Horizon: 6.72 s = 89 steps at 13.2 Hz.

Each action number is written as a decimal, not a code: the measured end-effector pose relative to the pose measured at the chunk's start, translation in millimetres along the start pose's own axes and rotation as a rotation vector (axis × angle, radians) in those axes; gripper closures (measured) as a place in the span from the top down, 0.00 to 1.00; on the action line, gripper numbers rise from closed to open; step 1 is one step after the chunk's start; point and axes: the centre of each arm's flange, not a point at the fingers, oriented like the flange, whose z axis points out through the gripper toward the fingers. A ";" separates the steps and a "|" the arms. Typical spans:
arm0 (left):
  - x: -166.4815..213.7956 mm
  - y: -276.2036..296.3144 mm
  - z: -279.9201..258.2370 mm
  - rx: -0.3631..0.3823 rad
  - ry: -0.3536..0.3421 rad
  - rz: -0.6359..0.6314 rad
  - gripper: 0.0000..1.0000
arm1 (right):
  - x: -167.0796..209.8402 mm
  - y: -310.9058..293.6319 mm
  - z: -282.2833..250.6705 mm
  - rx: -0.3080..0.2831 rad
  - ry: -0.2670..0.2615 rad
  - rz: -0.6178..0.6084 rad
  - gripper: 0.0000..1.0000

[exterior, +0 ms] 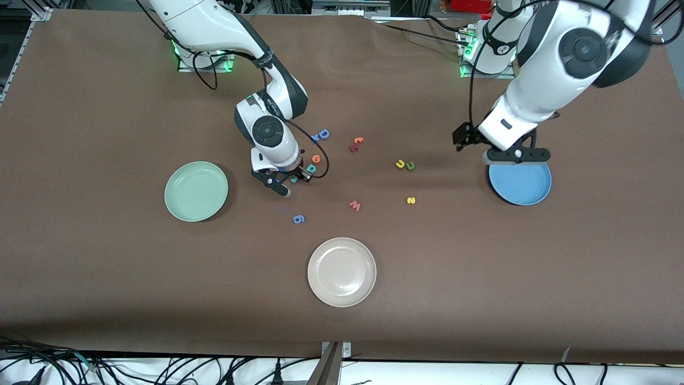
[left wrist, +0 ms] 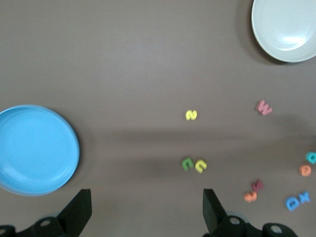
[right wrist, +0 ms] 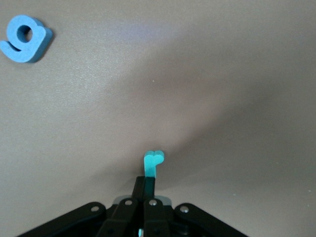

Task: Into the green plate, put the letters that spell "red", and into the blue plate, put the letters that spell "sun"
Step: 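Carry the r to the green plate while the left gripper grasps the 2, then release the r on the green plate while the left gripper lifts the 2, then grasp the teal d with the right gripper while the left gripper carries the 2, then place the d on the green plate while the left gripper releases the 2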

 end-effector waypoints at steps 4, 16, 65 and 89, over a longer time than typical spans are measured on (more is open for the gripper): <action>8.4 -0.5 79.0 -0.033 0.032 -0.046 0.95 | 0.4 0.6 0.7 -0.001 0.000 0.001 0.18; 32.8 62.7 205.6 0.020 0.040 -0.352 0.93 | 3.7 7.2 9.2 -0.020 -0.001 -0.015 0.36; 81.3 -18.2 169.5 0.179 0.011 0.002 0.28 | -38.1 -18.5 3.0 -0.022 -0.014 -0.021 0.70; 7.9 -269.1 208.6 0.160 -0.217 0.177 0.28 | 180.0 151.7 -65.4 -0.276 -0.157 -0.486 0.27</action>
